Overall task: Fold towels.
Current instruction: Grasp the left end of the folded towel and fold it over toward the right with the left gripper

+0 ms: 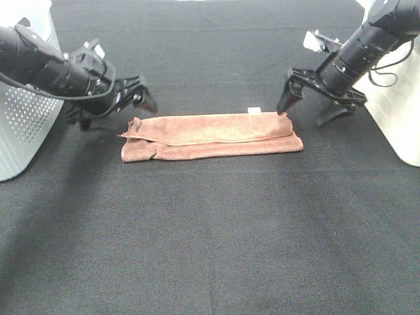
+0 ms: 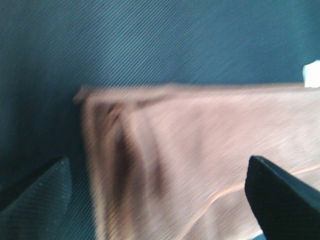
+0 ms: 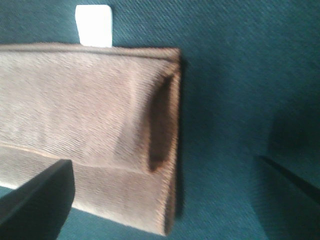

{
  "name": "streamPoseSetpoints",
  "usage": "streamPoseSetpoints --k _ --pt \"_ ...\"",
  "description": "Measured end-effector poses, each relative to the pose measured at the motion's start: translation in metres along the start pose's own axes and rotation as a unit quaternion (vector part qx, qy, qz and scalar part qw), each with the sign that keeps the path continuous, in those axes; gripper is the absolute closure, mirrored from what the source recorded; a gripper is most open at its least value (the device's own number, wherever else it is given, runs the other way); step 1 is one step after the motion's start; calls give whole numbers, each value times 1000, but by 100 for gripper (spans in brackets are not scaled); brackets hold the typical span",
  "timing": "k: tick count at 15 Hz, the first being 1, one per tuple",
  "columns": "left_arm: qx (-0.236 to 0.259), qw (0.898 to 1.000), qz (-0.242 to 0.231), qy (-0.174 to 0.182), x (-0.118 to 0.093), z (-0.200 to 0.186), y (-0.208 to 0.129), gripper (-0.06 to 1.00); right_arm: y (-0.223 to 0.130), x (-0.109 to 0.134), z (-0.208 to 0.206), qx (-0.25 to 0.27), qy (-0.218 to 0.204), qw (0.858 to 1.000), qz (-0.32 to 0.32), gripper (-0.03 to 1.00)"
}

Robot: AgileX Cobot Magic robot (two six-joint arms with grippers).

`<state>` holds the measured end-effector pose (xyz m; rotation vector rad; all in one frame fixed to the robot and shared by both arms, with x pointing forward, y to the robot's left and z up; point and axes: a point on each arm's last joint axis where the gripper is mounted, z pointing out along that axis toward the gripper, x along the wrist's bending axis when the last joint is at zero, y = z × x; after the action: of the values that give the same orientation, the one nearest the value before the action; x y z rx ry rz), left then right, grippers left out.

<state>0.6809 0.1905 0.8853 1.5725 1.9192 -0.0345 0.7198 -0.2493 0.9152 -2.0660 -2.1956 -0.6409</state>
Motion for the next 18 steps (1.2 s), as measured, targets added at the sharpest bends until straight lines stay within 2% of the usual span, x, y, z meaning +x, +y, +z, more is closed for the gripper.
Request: streamPoseSetpoints --k 2,5,6,7,9,13,14,16,17,18 --pt "18 1000 -15 5 5 9 -4 7 0 0 0 0 -2 1000 2 9" --pt "34 999 -36 -17 0 24 1 22 0 0 0 0 -2 1000 4 9" --pt "44 998 -41 -25 -2 28 1 31 0 0 0 0 -2 1000 5 9" --pt "60 996 -54 -29 -2 32 0 54 0 -1 0 1 -3 1000 5 9" --pt "66 997 -41 -26 -3 32 2 88 0 -1 0 1 -4 1000 4 9" --pt "67 998 2 -17 -10 21 11 91 0 -1 0 1 -5 1000 3 9" --pt "62 997 35 2 -17 4 20 91 0 -1 0 1 -5 1000 3 9" --pt "61 996 63 32 -25 -16 31 91 0 -1 0 1 -5 1000 4 9" --pt "63 992 83 69 -30 -36 41 91 0 -1 0 1 -5 1000 4 9" --pt "61 991 88 85 -35 -49 49 91 0 -1 0 1 -5 1000 5 9"
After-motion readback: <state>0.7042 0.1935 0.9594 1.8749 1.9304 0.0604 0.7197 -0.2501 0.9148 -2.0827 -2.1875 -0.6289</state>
